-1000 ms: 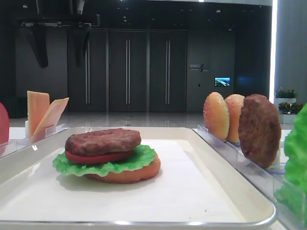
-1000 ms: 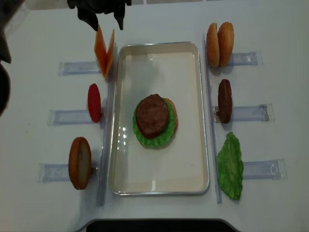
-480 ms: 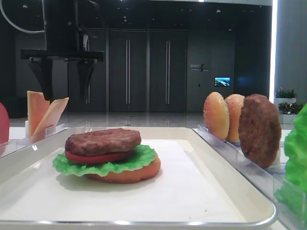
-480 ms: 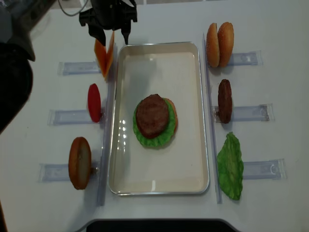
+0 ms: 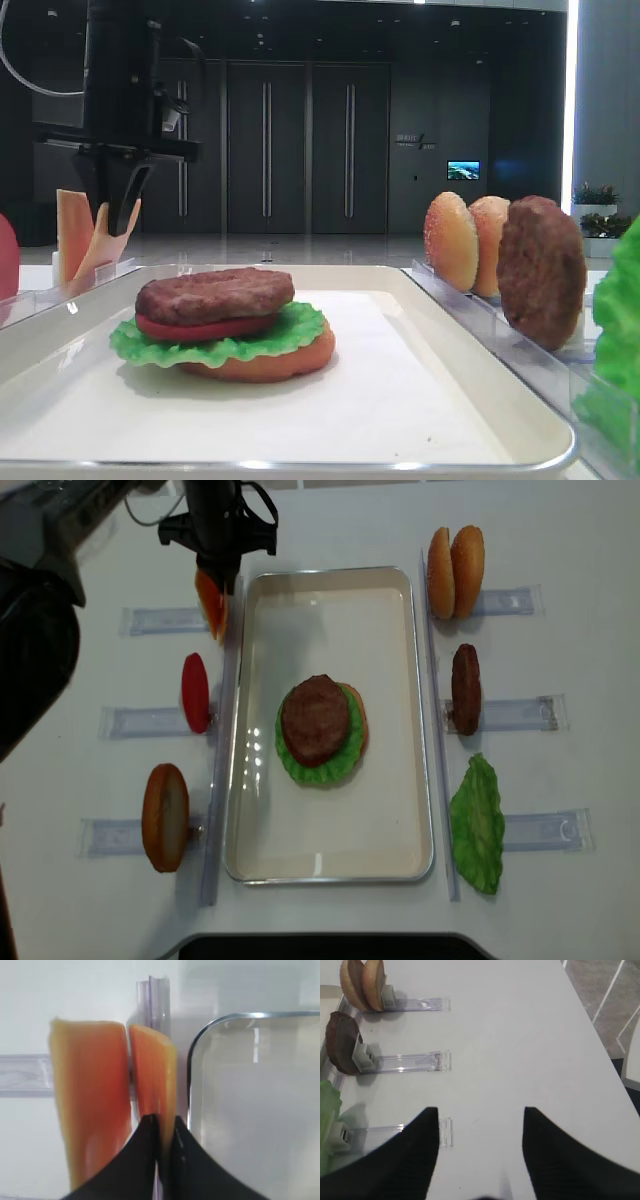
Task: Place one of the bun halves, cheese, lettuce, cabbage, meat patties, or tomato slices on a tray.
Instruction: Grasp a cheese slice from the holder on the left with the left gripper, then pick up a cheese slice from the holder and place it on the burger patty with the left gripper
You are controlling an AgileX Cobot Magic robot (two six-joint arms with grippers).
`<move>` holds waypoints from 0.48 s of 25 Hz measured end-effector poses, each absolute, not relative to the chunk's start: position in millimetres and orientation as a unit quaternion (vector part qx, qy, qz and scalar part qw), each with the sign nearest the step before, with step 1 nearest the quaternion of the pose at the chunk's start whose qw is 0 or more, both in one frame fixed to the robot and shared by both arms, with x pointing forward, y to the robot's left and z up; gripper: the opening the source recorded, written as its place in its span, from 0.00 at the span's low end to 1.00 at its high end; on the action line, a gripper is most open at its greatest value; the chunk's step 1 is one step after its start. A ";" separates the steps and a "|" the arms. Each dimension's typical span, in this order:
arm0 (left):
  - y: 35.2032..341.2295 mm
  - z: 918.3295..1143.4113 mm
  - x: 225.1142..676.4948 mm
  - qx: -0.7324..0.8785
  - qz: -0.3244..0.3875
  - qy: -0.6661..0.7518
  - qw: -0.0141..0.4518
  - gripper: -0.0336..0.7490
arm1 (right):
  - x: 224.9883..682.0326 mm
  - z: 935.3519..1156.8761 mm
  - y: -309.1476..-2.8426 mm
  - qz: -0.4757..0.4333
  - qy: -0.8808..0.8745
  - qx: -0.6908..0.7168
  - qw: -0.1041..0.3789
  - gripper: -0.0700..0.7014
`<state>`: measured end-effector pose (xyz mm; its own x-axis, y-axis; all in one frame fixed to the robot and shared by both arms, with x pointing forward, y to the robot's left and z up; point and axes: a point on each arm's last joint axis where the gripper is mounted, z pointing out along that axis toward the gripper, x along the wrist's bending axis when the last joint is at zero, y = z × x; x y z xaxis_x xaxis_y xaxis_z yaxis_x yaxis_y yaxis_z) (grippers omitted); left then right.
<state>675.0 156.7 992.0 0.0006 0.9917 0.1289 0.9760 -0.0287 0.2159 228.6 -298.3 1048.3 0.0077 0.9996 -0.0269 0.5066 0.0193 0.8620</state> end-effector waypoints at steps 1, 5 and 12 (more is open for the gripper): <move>156.6 1002.5 673.6 0.706 0.125 0.696 0.044 0.08 | 228.6 1048.3 -298.3 0.342 0.616 0.611 0.361 0.56; 156.9 1047.0 662.5 0.699 0.128 0.697 0.099 0.08 | 228.6 1048.3 -298.3 0.342 0.616 0.611 0.361 0.56; 153.3 1076.0 648.7 0.690 0.099 0.702 0.145 0.08 | 228.6 1048.3 -298.3 0.342 0.616 0.611 0.361 0.56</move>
